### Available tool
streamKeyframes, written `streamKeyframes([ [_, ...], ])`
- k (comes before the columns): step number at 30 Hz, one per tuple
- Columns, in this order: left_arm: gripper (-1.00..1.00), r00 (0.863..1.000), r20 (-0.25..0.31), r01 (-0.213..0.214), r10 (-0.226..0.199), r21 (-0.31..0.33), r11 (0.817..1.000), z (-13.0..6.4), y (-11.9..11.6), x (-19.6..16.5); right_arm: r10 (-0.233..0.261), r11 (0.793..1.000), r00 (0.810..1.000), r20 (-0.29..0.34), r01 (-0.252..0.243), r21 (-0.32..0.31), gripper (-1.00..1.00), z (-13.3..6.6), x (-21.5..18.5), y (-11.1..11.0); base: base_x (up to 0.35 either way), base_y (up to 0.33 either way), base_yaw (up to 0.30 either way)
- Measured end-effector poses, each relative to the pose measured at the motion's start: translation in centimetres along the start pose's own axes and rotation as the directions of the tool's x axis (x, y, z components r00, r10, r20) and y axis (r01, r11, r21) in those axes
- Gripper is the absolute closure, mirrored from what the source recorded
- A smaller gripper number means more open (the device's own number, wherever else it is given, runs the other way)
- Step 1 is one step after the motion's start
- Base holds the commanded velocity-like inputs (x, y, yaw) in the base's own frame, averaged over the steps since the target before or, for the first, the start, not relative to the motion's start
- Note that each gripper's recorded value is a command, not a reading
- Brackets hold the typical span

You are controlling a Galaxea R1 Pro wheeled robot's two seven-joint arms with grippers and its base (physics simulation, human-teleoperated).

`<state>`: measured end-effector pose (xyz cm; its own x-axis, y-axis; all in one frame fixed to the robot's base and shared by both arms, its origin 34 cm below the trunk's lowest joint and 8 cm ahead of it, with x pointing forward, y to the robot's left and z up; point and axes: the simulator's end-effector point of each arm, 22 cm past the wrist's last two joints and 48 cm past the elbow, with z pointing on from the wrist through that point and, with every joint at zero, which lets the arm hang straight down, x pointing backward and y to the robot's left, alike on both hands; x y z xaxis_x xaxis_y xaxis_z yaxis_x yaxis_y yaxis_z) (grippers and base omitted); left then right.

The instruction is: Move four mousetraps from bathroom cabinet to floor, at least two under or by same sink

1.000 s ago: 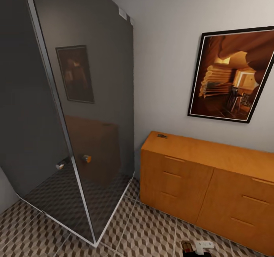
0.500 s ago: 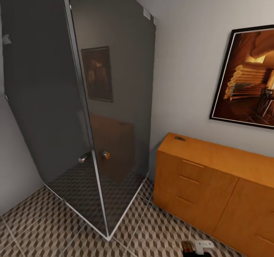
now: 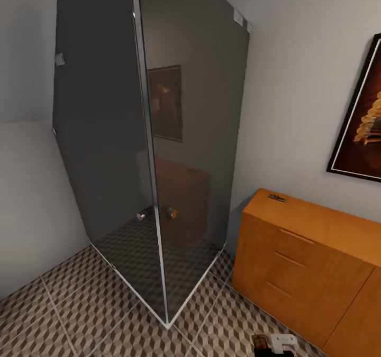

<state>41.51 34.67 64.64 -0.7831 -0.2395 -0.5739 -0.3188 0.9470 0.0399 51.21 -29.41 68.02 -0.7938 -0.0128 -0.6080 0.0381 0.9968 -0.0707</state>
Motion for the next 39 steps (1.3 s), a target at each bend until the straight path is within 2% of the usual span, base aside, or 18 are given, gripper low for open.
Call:
streamKeyframes([
  [39,1.00,1.000,0.000,0.000,0.000,0.000,1.000,0.00,0.00,-0.01,0.000,1.000,1.000,0.000,0.000,0.000,1.00,0.00,0.00,0.00,0.000,0.000,0.300],
])
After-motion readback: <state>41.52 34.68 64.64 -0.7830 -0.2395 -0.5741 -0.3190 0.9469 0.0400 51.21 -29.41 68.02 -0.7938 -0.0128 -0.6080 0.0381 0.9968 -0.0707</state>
